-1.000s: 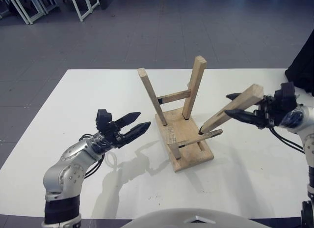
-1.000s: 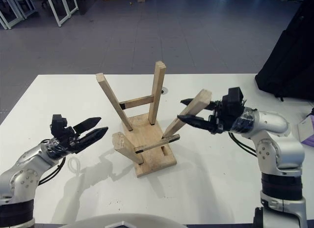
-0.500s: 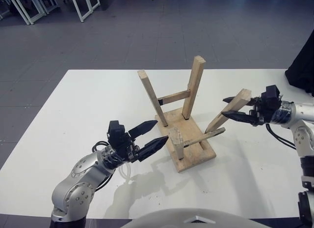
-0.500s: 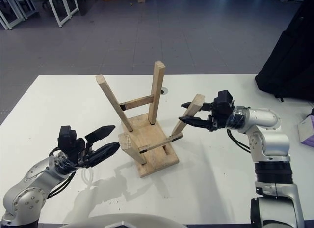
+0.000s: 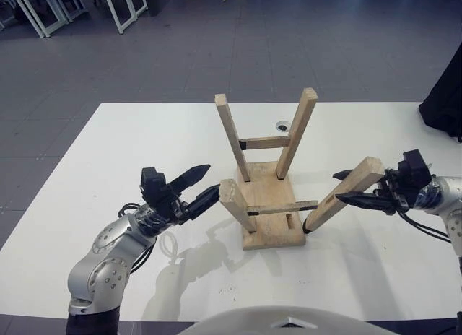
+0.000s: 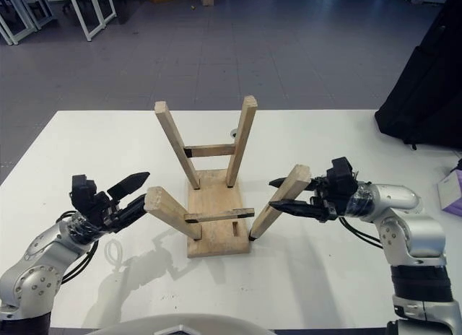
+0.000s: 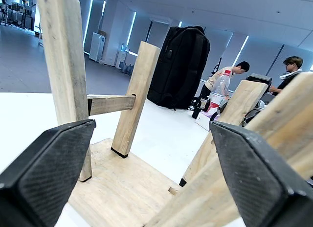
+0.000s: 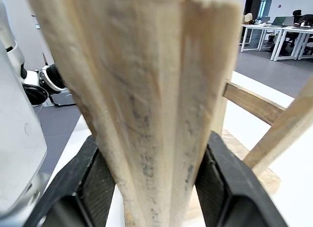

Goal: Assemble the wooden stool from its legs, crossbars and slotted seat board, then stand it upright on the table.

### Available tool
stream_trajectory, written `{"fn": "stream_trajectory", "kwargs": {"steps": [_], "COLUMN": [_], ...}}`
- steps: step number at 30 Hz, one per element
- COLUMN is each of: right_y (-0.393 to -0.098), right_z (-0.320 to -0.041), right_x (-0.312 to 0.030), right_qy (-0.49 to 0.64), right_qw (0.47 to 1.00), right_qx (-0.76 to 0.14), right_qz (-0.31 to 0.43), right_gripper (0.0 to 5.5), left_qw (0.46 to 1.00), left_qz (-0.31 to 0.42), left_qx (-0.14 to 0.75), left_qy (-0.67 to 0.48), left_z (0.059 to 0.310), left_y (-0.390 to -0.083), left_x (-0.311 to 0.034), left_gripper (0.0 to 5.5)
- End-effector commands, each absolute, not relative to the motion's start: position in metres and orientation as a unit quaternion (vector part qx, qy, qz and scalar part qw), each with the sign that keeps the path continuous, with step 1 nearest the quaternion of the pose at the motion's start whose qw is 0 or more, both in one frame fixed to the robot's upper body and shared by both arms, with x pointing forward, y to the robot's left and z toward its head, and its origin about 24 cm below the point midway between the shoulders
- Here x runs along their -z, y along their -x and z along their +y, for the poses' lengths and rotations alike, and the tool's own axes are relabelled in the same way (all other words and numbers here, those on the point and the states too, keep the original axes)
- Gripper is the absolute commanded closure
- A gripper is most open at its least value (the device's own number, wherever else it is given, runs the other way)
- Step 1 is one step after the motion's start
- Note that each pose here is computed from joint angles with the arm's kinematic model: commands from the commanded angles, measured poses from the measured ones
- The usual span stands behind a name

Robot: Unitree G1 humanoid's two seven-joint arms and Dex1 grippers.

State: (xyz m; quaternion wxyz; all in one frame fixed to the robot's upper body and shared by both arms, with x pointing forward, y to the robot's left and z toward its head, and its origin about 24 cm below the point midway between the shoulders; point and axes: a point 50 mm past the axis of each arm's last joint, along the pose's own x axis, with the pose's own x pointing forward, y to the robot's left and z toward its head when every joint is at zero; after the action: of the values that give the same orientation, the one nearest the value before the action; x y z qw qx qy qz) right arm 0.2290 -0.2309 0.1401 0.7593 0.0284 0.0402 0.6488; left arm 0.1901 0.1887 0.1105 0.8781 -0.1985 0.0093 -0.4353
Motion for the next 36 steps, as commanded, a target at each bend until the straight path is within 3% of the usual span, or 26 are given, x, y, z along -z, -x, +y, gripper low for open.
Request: {"fn": "stream_trajectory", "kwargs": {"steps": [1, 5, 14, 23, 28, 36], "right_y": [-0.220, -0.217, -0.225, -0.225, -0.215, -0.216], "right_z": [-0.229, -0.229, -0.214, -0.205, -0.224, -0.231], "right_x": [-0.128, -0.132, -0.173, -0.145, -0.119, -0.126], "right_qy": [-0.051, -0.039, -0.063, -0.072, -0.058, -0.001], "right_qw": [0.768, 0.778, 0.729, 0.729, 0.743, 0.736], "right_qx": [-0.636, -0.627, -0.681, -0.681, -0.664, -0.673], "right_qz": [0.054, 0.025, -0.024, 0.003, 0.053, 0.069], "right_gripper": [3.43, 3.43, 3.46, 3.48, 3.49, 3.49], "left_qw": [0.879, 0.875, 0.864, 0.860, 0.879, 0.887], "left_qz": [0.017, 0.011, -0.002, 0.007, 0.012, 0.014], "left_qx": [0.425, 0.428, 0.448, 0.458, 0.425, 0.407], "left_qy": [0.216, 0.225, 0.231, 0.225, 0.218, 0.219], "left_z": [0.195, 0.199, 0.190, 0.186, 0.209, 0.214], "left_y": [-0.187, -0.185, -0.189, -0.195, -0.200, -0.196], "left_x": [-0.113, -0.120, -0.126, -0.125, -0.124, -0.120], "left_gripper": [1.18, 1.18, 1.18, 1.18, 1.18, 1.18]}}
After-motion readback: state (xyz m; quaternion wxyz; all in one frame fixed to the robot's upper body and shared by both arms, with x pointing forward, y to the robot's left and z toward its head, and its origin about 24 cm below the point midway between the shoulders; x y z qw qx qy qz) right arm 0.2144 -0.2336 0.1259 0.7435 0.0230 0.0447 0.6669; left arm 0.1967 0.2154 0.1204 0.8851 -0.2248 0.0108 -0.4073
